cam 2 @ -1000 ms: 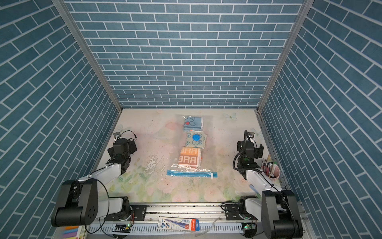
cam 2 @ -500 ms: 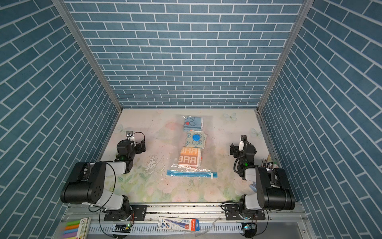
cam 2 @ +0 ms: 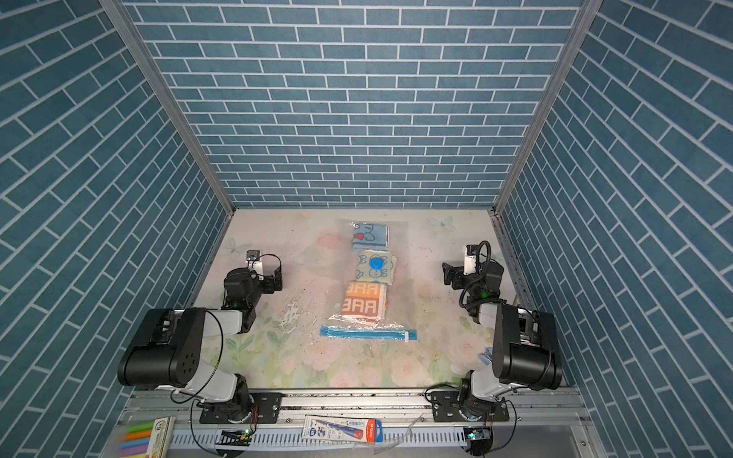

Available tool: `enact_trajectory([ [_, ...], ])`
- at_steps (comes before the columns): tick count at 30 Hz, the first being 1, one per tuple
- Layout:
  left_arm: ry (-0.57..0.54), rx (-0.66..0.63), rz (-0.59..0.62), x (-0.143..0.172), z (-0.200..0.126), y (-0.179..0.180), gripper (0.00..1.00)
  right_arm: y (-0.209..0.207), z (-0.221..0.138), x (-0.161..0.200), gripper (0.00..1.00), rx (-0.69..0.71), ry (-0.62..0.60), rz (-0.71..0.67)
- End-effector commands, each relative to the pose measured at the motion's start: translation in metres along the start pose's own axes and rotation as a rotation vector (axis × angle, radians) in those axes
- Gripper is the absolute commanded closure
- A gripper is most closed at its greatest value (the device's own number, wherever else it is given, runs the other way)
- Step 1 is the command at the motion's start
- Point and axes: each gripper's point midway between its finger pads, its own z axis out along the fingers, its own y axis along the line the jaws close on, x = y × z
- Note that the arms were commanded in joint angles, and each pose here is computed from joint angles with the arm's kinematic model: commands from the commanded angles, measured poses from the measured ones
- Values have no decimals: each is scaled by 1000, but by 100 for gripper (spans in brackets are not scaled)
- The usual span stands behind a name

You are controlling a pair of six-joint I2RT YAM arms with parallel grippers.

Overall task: Place the folded towel into the vacuum bag
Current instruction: Reset both arms

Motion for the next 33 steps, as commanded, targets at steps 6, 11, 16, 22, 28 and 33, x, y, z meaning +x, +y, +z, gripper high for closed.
enact_trajectory([
  [6, -17, 13, 10, -4, 0, -3, 0, -16, -6, 14, 5, 156, -26, -2],
  [11, -11, 9, 10, -3, 1, -3, 0, -17, -3, 14, 2, 161, -23, -1],
  [16, -8, 9, 11, -3, 2, -3, 0, -17, -2, 14, 1, 162, -28, 0],
  [22, -8, 7, 11, -4, 2, -3, 0, -19, -3, 14, 1, 179, -28, 1],
  [28, -12, -6, 25, -4, 0, -3, 1, -23, -3, 13, 1, 211, -27, 3],
  [33, -12, -5, 23, -3, 0, -4, 0, -22, -3, 13, 1, 221, -26, -4],
])
